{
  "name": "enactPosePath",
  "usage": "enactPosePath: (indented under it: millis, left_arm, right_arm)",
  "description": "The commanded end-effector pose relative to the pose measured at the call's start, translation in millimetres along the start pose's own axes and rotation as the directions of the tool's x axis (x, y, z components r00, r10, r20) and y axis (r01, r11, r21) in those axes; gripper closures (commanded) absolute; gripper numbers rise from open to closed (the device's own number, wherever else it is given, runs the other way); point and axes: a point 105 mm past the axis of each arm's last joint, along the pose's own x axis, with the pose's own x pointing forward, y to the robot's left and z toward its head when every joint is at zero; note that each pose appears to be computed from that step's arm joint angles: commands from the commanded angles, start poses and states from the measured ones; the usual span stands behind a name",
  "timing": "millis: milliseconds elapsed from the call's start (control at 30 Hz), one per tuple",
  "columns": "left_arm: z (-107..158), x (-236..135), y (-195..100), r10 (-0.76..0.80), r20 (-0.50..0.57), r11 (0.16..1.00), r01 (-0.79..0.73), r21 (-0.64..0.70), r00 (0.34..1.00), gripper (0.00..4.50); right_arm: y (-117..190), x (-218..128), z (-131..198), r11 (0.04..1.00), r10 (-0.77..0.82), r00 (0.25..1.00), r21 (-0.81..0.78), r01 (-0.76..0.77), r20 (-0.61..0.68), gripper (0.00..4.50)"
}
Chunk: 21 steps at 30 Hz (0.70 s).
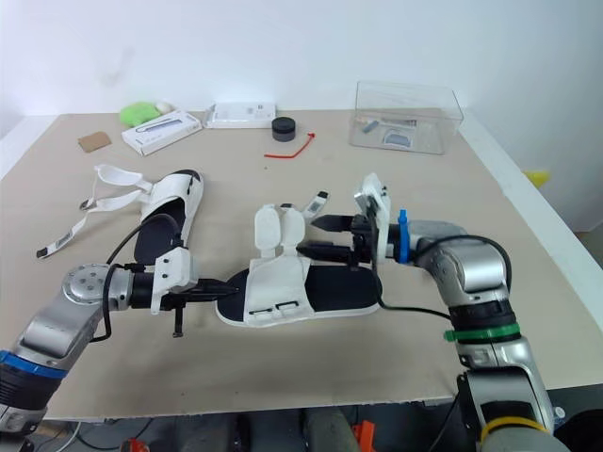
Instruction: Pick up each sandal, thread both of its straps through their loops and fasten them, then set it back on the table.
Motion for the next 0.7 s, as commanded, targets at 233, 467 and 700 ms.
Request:
enactPosePath:
  millis: [233,467,700]
  left_arm:
    - [7,2,2,-0.009,0.008,0.998,0.009,0.059,1.0,4.47]
    - [15,2,6,0.014,0.027,0.996,-0.017,0.09,1.0,4.47]
    - [16,1,5,0.021,0.025,0.995,-0.024,0.101,0.999,4.47]
  right_arm:
    - [-14,13,9,0.88,-0.024,0.998,0.472,0.051,-0.063,0.0]
    - [-26,34,19,0.789,-0.037,0.999,0.615,0.019,0.017,0.0]
    - [-50,50,26,0.705,-0.175,0.982,0.706,0.072,0.075,0.0]
